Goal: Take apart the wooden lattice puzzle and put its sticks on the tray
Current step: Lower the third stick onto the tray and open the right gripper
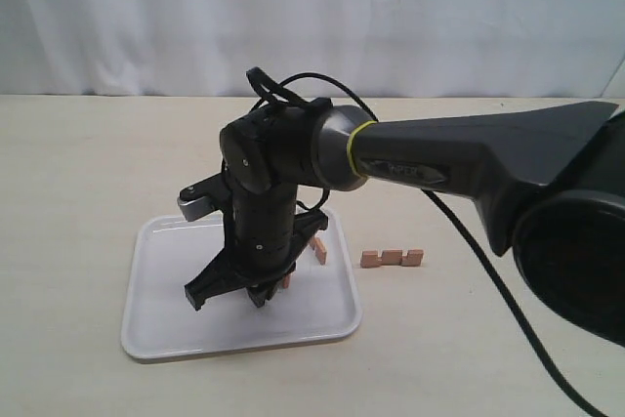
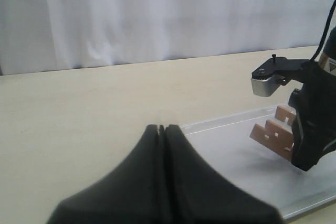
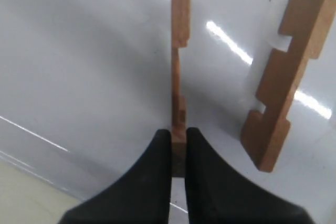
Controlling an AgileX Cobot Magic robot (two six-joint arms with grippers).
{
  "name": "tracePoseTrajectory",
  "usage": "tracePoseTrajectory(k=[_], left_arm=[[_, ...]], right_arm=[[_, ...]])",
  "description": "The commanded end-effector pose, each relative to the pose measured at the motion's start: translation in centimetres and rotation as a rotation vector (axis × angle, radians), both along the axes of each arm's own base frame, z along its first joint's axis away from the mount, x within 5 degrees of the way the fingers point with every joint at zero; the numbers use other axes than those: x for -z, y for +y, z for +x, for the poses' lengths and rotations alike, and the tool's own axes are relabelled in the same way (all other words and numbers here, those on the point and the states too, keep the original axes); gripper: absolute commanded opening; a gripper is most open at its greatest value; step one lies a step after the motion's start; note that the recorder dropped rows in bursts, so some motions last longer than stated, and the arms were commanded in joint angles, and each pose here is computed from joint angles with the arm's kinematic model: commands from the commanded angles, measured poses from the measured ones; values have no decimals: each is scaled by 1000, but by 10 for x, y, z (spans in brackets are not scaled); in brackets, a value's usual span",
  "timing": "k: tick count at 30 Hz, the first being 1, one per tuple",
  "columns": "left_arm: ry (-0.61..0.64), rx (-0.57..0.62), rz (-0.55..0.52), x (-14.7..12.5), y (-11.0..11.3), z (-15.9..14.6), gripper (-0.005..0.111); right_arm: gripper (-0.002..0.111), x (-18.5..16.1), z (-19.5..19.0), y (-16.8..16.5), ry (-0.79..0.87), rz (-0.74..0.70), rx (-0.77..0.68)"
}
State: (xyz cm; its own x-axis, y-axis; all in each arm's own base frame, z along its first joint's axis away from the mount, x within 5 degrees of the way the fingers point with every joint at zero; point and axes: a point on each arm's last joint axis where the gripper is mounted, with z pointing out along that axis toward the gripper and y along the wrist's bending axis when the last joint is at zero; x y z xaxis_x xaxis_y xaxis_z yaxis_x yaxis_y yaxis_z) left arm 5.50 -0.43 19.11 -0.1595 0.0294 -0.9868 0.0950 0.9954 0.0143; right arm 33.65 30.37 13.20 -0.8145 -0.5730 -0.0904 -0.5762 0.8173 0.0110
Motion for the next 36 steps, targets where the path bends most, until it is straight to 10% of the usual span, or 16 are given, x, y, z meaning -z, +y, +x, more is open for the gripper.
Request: tracePoseTrajectory(k=[1, 10, 21, 36], left_arm=[[-9, 0, -5, 0, 0, 0, 0], [-9, 0, -5, 0, 0, 0, 0], [-9, 0, -5, 0, 0, 0, 0], [-9, 0, -5, 0, 0, 0, 0]], right_arm=[[4, 7, 3, 1, -12, -2, 2], [7, 7, 3, 1, -12, -2, 2], [35, 3, 0, 5, 18, 43, 30], [36, -61, -8, -14, -52, -24, -96]])
